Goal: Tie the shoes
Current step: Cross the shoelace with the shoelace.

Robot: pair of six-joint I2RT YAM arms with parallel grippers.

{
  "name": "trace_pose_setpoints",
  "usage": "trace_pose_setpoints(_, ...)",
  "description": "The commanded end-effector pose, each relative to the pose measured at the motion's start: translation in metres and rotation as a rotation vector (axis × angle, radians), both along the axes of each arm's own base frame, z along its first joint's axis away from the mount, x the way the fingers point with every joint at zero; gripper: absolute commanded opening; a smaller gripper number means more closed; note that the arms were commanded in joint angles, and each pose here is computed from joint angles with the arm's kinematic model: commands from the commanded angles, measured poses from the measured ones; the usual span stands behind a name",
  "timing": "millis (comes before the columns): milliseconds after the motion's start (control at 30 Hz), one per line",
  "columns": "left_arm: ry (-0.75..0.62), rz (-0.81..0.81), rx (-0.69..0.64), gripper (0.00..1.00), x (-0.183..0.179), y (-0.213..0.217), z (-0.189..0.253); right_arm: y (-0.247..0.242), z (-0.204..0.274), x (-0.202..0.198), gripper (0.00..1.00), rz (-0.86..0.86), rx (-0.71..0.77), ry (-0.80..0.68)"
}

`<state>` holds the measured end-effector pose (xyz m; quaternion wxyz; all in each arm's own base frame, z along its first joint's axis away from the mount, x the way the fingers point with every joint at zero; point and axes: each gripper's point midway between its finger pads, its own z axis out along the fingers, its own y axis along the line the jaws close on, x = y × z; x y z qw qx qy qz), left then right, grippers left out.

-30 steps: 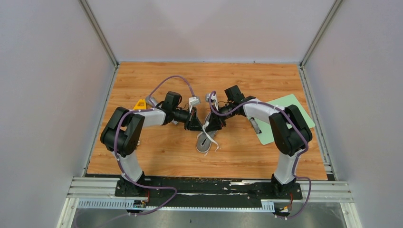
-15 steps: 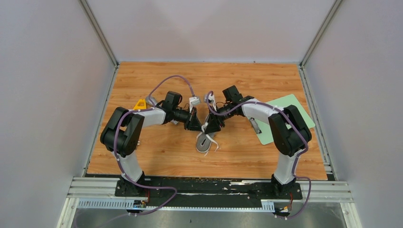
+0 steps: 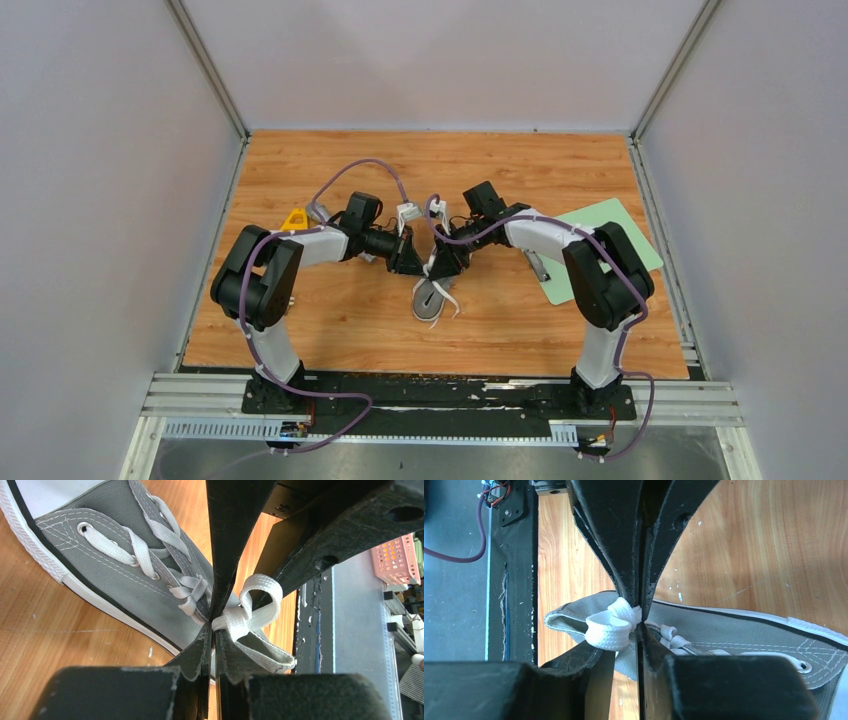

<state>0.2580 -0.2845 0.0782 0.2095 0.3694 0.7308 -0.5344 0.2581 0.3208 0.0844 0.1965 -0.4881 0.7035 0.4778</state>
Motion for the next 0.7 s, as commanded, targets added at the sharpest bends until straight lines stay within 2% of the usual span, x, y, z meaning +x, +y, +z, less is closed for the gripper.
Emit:
trace_pose_setpoints(0,-0.066,-0.007,-0.054,0.09,0.008,-0.005,0.029,0.005,0.003,0.015,0.17,-0.037,-0.017,-0.052)
trace_pose_setpoints(167,-0.057,-0.007,-0.046,0.10,0.006,-0.004,0.028,0.000,0.002,0.026,0.08,-0.089,-0.058,-0.094)
trace_pose_setpoints(467,-0.042,-0.008,-0.040,0.13,0.007,-0.004,0.025,-0.007,-0.001,0.041,0.03,-0.187,-0.119,-0.133)
trace_pose_setpoints(567,-0.060,-0.017,-0.040,0.16,0.006,-0.004,0.024,-0.009,-0.003,0.042,0.03,-0.212,-0.135,-0.132)
trace_pose_setpoints(667,-0.068,-0.022,-0.042,0.25,0.004,-0.004,0.026,-0.011,-0.002,0.043,0.02,-0.233,-0.142,-0.119)
